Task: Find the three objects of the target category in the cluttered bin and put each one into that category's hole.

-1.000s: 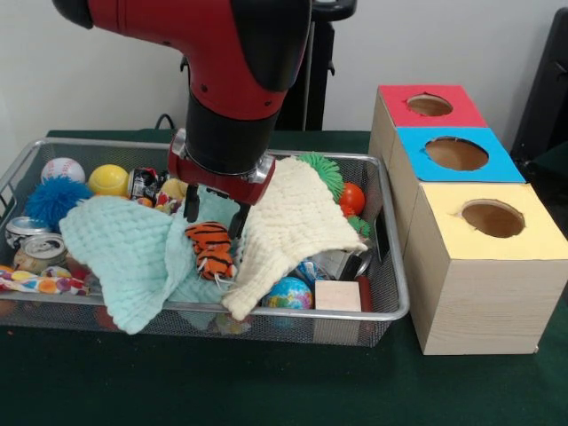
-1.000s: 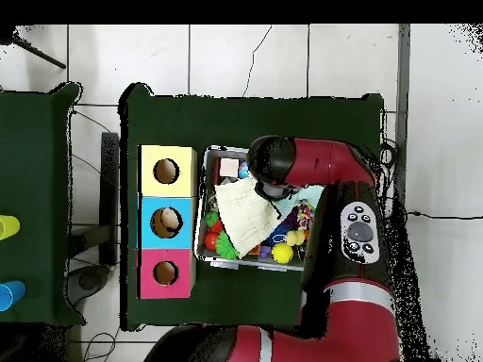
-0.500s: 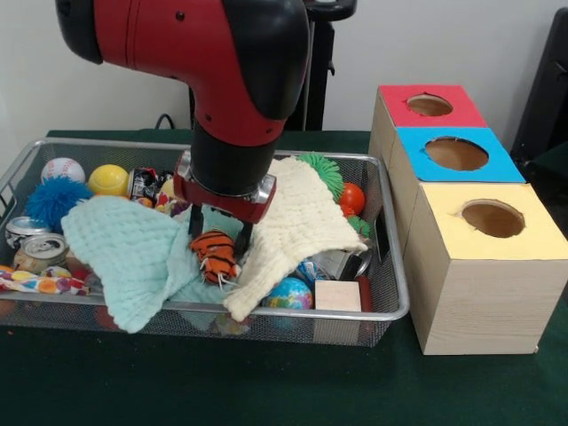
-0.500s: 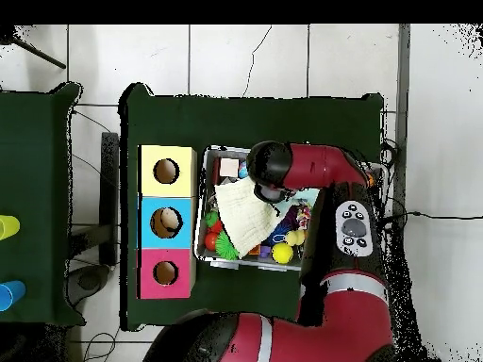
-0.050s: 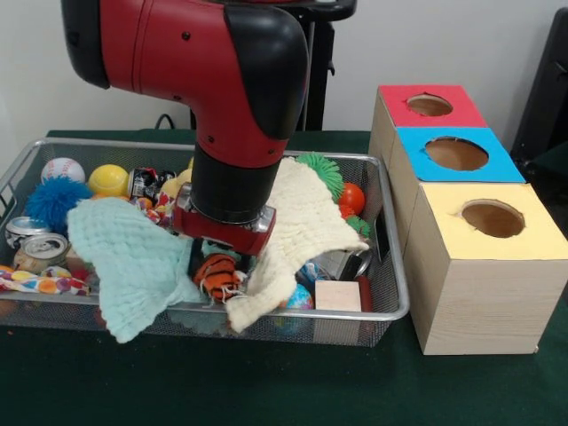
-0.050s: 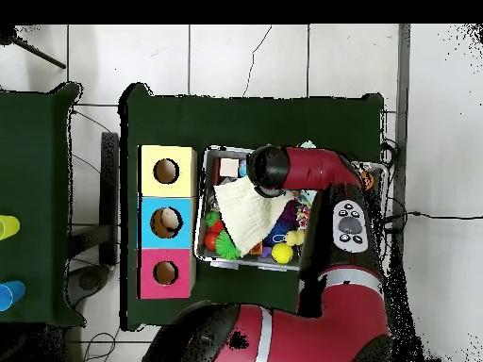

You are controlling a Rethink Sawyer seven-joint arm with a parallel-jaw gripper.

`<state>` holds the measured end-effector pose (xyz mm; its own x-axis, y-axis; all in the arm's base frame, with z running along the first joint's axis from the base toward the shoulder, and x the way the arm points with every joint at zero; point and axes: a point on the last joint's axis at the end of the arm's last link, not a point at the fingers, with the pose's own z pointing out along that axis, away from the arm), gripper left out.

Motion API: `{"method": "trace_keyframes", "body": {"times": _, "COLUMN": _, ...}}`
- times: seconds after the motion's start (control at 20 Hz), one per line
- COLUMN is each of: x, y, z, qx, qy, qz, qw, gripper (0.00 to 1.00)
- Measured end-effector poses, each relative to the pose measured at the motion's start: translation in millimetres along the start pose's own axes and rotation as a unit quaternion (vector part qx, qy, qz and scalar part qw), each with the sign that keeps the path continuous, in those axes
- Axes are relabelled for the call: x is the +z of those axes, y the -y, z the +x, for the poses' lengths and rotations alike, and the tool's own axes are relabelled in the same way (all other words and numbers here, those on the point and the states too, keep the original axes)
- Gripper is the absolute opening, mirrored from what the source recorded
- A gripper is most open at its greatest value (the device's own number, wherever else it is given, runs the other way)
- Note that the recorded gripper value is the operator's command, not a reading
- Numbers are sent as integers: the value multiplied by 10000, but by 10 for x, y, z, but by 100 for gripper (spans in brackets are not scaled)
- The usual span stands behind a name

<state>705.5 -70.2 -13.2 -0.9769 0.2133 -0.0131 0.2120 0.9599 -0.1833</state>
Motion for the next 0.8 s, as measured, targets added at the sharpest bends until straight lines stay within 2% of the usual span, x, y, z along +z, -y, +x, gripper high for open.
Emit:
{"method": "trace_keyframes", "body": {"times": 0.2, "x": -7, "y": -2, "z": -63, "qx": 2, "qy": 177, "qz": -18, "qw": 9998, "gripper": 0}}
{"method": "trace_keyframes", "body": {"times": 0.45, "x": -36, "y": 10, "z": -67, "qx": -4, "qy": 204, "qz": 8, "qw": 9998, "gripper": 0}}
{"method": "trace_keyframes", "body": {"times": 0.7, "x": -269, "y": -20, "z": -73, "qx": -56, "qy": 311, "qz": 63, "qw": 9995, "gripper": 0}}
{"method": "trace_keyframes", "body": {"times": 0.8, "x": -437, "y": -34, "z": -89, "qx": -88, "qy": 402, "qz": 108, "qw": 9991, "gripper": 0}}
